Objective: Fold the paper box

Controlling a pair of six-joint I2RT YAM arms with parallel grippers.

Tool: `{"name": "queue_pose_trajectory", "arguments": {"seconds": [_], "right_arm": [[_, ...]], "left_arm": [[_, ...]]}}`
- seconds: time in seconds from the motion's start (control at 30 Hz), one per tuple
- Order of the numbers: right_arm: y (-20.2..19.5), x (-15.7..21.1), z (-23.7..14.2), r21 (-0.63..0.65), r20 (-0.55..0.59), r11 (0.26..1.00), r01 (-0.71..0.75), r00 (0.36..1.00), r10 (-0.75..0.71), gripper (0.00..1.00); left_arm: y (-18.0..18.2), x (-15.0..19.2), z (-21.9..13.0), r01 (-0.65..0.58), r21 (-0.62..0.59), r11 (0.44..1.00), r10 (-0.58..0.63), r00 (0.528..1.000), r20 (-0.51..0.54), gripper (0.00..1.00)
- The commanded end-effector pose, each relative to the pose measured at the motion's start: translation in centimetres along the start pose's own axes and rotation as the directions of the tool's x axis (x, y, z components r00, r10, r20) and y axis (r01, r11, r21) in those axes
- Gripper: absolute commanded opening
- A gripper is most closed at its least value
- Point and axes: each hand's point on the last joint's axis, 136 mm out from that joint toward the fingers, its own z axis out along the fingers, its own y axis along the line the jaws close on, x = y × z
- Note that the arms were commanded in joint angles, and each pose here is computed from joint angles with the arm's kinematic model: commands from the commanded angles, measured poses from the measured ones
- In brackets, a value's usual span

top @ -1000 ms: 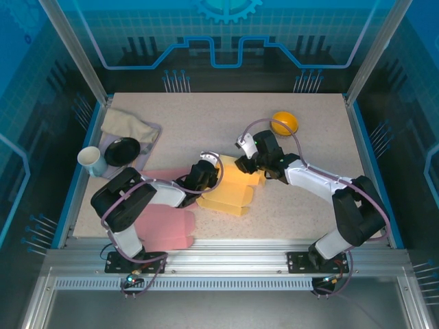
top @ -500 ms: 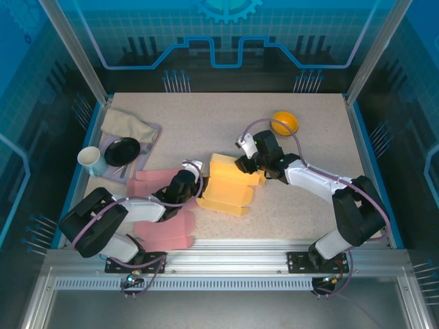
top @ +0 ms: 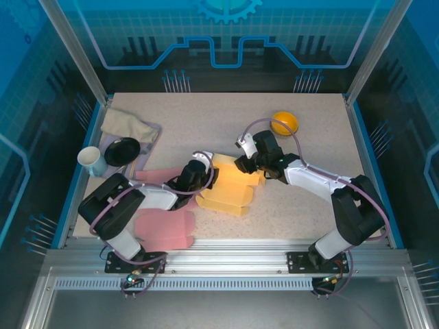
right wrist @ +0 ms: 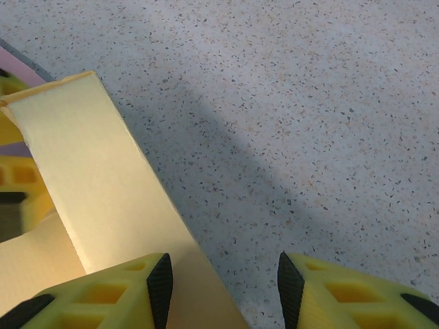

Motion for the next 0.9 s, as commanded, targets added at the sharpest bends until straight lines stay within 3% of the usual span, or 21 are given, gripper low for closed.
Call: {"name": "queue_pose_trajectory", "arguments": {"seconds": [0.0, 0.13, 0.3, 0.43, 0.63, 0.87], "right_arm": [[0.5, 1.2, 0.7, -0.030, -0.050, 0.999, -0.028, 0.998, 0.026, 0.47], [0.7, 1.1, 0.7, -0.030, -0.050, 0.999, -0.029, 0.998, 0.027, 0.47], [0.7, 1.4, 0.8, -0.019, -0.057, 0.999, -0.031, 0.998, 0.030, 0.47], [0.4, 1.8, 0.9, 0.007, -0.062, 0.999, -0.037, 0.997, 0.038, 0.46], [0.9, 1.9, 1.3, 0.008, -0.066, 1.000, -0.030, 0.997, 0.031, 0.46], [1.0, 1.8, 1.6, 0.010, -0.080, 1.000, -0.019, 0.997, 0.020, 0.46]], "left_arm": [[0.2, 0.1, 1.5, -0.001, -0.030, 1.000, 0.000, 1.000, -0.019, 0.40], [1.1, 1.1, 2.4, 0.000, -0.089, 0.996, -0.004, 0.999, -0.049, 0.34], [3.2, 2.5, 2.8, -0.031, -0.216, 0.976, 0.009, 0.995, -0.099, 0.16], [4.4, 3.3, 2.7, -0.047, -0.292, 0.955, 0.011, 0.992, -0.123, 0.11], [3.9, 3.5, 2.6, -0.039, -0.256, 0.966, 0.008, 0.992, -0.122, 0.13], [2.5, 0.9, 1.0, -0.010, -0.167, 0.986, 0.001, 0.999, -0.050, 0.32]]}}
